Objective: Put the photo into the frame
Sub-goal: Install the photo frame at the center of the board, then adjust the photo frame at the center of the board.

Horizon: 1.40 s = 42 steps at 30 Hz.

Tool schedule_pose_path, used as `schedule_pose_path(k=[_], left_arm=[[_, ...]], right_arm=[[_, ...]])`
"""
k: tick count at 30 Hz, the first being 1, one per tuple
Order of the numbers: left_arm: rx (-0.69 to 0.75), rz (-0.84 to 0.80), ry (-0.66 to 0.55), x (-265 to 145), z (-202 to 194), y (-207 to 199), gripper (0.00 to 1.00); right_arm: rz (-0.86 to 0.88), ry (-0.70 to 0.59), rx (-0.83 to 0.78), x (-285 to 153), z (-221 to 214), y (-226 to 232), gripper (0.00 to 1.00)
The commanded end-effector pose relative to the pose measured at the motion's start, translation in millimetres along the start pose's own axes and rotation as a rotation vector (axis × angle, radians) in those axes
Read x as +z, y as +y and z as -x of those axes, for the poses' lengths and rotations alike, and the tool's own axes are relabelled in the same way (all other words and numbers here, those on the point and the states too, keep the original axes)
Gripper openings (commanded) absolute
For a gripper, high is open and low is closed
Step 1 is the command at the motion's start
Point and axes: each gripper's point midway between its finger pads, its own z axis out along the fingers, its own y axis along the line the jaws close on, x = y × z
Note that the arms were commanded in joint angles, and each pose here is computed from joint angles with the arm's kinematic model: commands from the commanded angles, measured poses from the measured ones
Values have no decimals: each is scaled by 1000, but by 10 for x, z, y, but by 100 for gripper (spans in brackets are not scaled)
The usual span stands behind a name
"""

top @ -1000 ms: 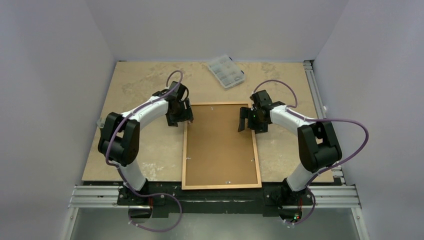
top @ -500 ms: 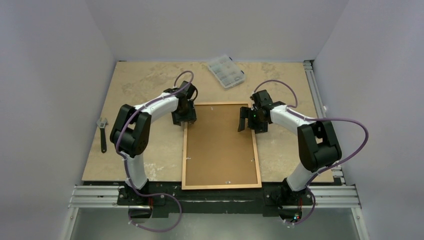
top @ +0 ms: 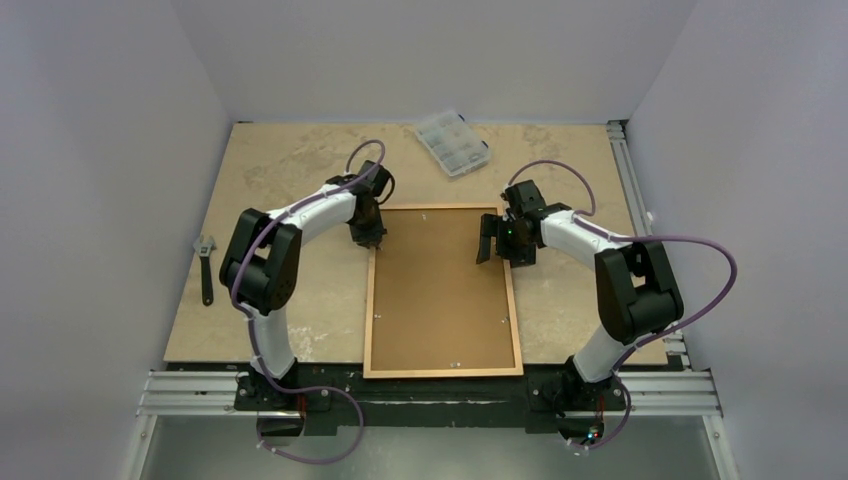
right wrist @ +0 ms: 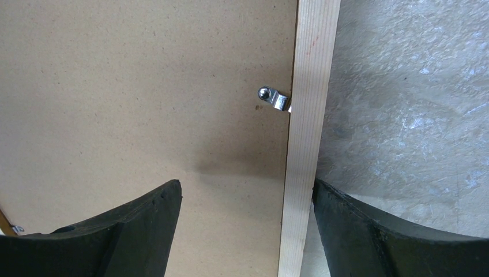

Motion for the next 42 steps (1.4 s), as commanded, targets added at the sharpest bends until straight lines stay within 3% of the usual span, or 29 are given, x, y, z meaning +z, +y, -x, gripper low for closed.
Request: schedule_pose_path(k=[1, 3, 5, 10, 13, 22, 25, 30, 38, 42], left_arm=[[12, -24, 14, 102, -69, -63, 0], [9, -56, 2, 26, -53, -104, 1], [4, -102, -8, -89, -31, -155, 12], [-33, -223, -14, -437, -91, -217, 60], [-58, -255, -4, -553, -235, -163, 74], [-126, -306, 86, -465, -975, 86, 76], [-129, -360, 104, -455, -1045, 8, 76], [-101, -408, 147, -459, -927, -230, 76], [-32, -434, 148, -537, -426, -687, 76], [53, -442, 170, -562, -227, -1104, 75]], right_arm=[[29, -4, 3, 23, 3, 46, 81], [31, -3, 3, 20, -3, 50, 81], [34, -3, 2, 7, -8, 55, 81], [37, -7, 1, -51, -24, 60, 82], [39, 2, 0, -73, -81, 48, 82], [8, 55, 20, -135, -447, -98, 82], [20, 81, 23, -168, -611, -90, 81], [52, 130, -1, -205, -952, 79, 80], [101, 186, -47, -261, -1508, 376, 80], [180, 174, -58, -399, -1698, 615, 79]])
